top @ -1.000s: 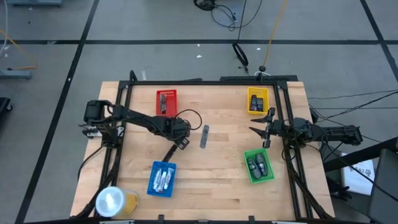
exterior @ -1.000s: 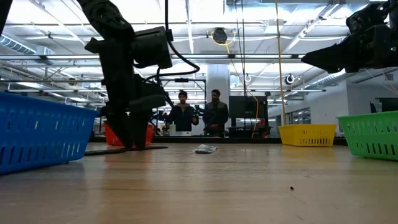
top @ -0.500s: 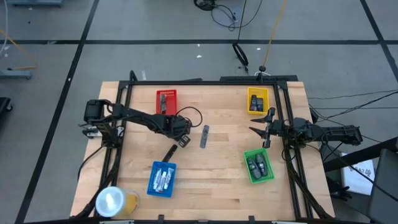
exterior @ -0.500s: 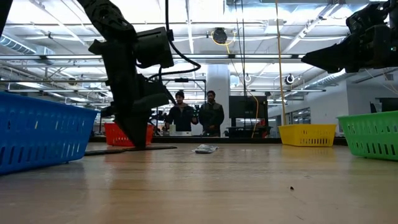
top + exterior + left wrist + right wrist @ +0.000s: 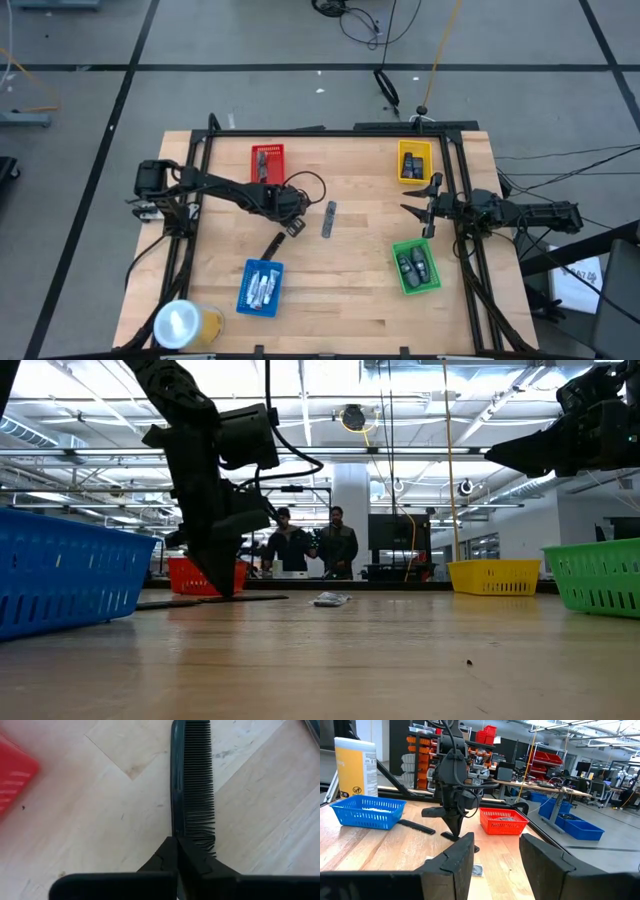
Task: Pick & Place Travel size toiletries
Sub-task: Put the top left black comb into the orange basket
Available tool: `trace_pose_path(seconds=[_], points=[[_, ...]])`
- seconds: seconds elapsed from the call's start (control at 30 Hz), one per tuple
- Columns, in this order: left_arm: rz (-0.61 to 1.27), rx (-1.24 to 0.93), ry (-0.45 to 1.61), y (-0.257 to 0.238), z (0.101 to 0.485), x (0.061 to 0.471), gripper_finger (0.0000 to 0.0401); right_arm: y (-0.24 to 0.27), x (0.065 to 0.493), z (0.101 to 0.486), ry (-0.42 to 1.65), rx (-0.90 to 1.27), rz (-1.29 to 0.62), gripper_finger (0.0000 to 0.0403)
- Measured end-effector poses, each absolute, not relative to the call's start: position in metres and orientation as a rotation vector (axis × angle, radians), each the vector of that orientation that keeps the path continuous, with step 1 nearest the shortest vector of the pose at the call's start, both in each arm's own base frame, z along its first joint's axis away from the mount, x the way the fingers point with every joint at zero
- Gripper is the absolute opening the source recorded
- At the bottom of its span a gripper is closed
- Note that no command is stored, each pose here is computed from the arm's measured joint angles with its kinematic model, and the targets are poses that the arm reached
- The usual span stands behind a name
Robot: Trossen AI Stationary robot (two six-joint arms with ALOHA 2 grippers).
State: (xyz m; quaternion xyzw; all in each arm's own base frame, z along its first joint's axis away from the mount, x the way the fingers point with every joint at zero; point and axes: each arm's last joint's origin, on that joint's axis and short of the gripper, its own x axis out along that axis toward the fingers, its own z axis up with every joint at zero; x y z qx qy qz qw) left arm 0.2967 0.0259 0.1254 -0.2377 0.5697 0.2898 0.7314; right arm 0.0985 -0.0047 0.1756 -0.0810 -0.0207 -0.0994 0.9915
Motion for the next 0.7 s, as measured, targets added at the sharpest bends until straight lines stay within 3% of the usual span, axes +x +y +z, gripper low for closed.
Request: trace_pose_path(seconds=[0.3, 0.7], points=[[0.607, -0.530, 1.190, 0.025, 0.157, 0.287, 0.0001, -0.005, 0.098, 0.176, -0.041, -0.162, -0.199, 0.0151], [0.524, -0.495, 1.235, 0.024, 0.158, 0.285, 0.0000, -0.005, 0.098, 0.176, -0.043, -0.162, -0.199, 0.0151]])
